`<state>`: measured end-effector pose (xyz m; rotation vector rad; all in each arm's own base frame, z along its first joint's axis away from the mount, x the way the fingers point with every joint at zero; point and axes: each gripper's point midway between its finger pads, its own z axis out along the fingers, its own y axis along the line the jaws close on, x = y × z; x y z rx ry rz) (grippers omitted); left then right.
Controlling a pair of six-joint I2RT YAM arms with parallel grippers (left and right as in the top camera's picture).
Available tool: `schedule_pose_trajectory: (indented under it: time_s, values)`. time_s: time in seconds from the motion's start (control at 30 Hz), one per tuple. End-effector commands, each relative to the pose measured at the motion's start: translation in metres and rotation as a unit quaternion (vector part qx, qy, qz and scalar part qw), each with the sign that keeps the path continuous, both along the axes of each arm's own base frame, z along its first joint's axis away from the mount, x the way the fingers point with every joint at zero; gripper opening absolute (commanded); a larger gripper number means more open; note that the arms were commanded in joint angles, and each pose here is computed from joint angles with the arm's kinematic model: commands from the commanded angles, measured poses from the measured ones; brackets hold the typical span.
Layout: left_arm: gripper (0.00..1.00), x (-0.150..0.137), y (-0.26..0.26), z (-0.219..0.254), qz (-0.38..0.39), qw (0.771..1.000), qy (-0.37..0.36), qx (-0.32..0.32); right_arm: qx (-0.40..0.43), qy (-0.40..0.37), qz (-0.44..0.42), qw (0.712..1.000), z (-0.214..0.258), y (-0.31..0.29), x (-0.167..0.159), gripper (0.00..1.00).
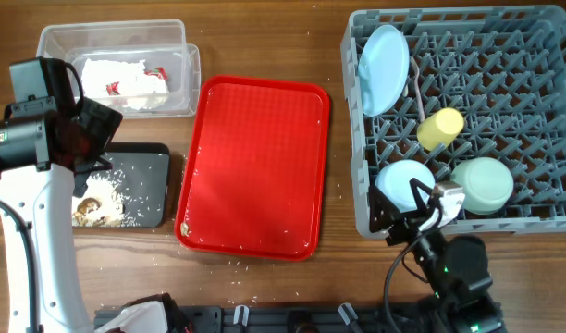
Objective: Sort waste into correct bins and load items into the dishwasher rack
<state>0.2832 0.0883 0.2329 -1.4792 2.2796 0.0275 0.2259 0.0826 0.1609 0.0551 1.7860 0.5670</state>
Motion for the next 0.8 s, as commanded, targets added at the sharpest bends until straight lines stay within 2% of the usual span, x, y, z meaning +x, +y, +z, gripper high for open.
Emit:
schedule_pose_trajectory:
  time_s: [0.0, 0.17, 0.37, 0.63, 0.77]
  values:
    - [1.0, -0.001, 0.003, 0.001, 0.007, 1.0, 0.0, 0.004, -0.019, -0.037, 0.021, 0.999, 0.003, 0.003, -0.002, 1.0]
    - [1.0, -0.001, 0.003, 0.001, 0.007, 1.0, 0.0, 0.004, -0.021, -0.045, 0.004, 0.999, 0.005, -0.005, 0.001, 1.0]
    - [1.0, -0.001, 0.003, 0.001, 0.007, 1.0, 0.0, 0.004, -0.014, -0.12, -0.018, 0.993, 0.023, -0.013, 0.01, 1.0]
    - [1.0, -0.001, 0.003, 0.001, 0.007, 1.0, 0.0, 0.004, -0.128, -0.168, -0.016, 0.977, 0.028, -0.015, 0.011, 1.0]
    - [1.0, -0.001, 0.003, 0.001, 0.007, 1.0, 0.0, 0.003, -0.163, -0.142, -0.058, 0.975, 0.015, -0.037, 0.017, 1.0]
